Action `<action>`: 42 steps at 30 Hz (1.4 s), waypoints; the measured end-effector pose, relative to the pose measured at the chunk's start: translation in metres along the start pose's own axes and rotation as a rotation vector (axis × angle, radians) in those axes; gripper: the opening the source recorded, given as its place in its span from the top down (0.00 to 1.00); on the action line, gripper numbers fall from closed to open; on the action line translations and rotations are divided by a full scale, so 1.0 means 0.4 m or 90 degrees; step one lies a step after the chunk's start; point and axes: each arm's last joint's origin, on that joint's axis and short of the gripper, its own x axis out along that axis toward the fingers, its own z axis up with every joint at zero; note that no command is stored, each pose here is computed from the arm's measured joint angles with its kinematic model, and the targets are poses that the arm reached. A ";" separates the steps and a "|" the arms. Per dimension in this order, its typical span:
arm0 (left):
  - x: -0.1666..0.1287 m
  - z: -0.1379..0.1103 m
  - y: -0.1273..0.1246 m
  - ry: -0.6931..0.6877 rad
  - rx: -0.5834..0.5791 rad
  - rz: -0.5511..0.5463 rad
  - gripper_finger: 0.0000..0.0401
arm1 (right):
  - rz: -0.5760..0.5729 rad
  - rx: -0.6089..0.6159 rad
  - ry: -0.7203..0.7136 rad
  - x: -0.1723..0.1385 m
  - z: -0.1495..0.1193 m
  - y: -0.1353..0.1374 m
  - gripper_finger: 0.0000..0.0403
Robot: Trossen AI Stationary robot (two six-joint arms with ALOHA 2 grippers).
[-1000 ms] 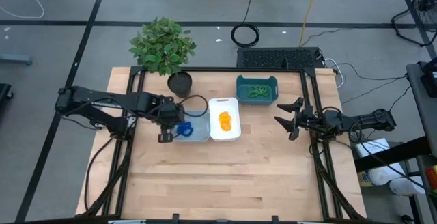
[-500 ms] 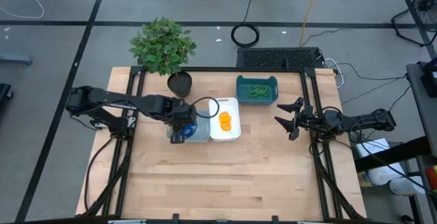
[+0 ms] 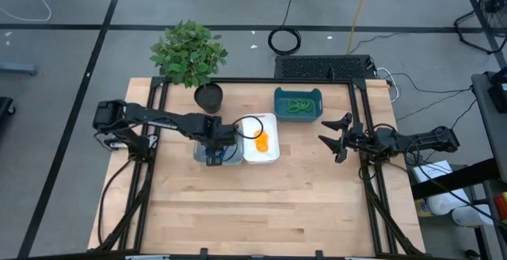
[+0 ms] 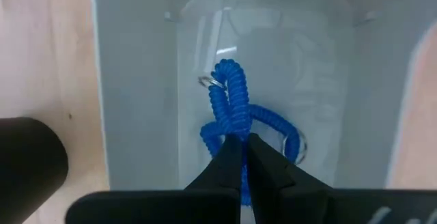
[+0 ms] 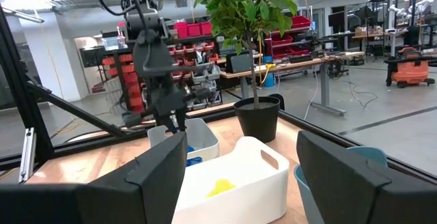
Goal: Sort spring keychains
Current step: Put the blue spring keychain into the gray bin, then return to Home Position
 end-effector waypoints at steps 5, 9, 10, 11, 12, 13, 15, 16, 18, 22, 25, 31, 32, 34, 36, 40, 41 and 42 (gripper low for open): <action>0.042 0.012 -0.006 0.021 0.001 0.001 0.99 | 0.000 0.000 0.000 0.000 0.000 0.000 0.35; 0.063 0.019 -0.008 0.025 0.000 0.001 0.99 | 0.000 0.000 0.000 0.000 0.000 0.000 0.35; 0.066 0.020 -0.008 0.026 -0.001 0.001 0.98 | 0.000 0.000 0.000 0.000 0.000 0.000 0.35; 0.066 0.020 -0.008 0.026 -0.003 0.001 0.96 | 0.000 0.000 0.000 0.000 0.000 0.000 0.35; 0.065 0.020 -0.008 0.026 -0.007 0.001 0.94 | 0.000 0.000 0.000 0.000 0.000 0.000 0.35; 0.065 0.020 -0.008 0.025 -0.011 0.001 0.91 | 0.000 0.000 0.000 0.000 0.000 0.000 0.35; 0.061 0.019 -0.008 0.022 -0.022 0.001 0.85 | 0.000 0.000 0.000 0.000 0.000 0.000 0.35; 0.057 0.019 -0.007 0.019 -0.026 0.002 0.81 | 0.000 0.000 0.000 0.000 0.000 0.000 0.35; 0.055 0.019 -0.006 0.017 -0.029 0.009 0.74 | 0.000 0.000 0.000 0.000 0.000 0.000 0.35; 0.046 0.017 -0.004 0.011 -0.036 0.017 0.58 | 0.000 0.000 0.000 0.000 0.000 0.000 0.35; 0.043 0.015 -0.004 0.011 -0.044 0.019 0.45 | 0.000 0.000 0.000 0.000 0.000 0.000 0.35; 0.004 0.009 -0.011 -0.016 -0.065 -0.042 0.20 | 0.000 0.000 0.000 0.000 0.000 0.000 0.35; -0.002 0.009 -0.014 -0.023 -0.072 -0.052 0.16 | 0.000 0.000 0.000 0.000 0.000 0.000 0.35; -0.018 0.002 -0.021 -0.023 -0.081 -0.062 0.10 | 0.000 0.001 -0.002 0.000 0.001 0.000 0.35; -0.034 -0.007 -0.026 -0.022 -0.102 -0.071 0.04 | 0.000 0.000 0.000 0.000 0.000 0.000 0.35; -0.081 -0.033 -0.028 -0.027 -0.165 -0.056 0.03 | 0.000 0.000 0.000 0.000 0.000 0.000 0.35; -0.094 -0.039 -0.028 -0.029 -0.167 -0.054 0.04 | 0.000 0.000 0.000 0.000 0.000 0.000 0.35; -0.106 -0.049 -0.030 -0.030 -0.159 -0.051 0.06 | 0.000 0.000 -0.001 0.000 0.000 0.000 0.35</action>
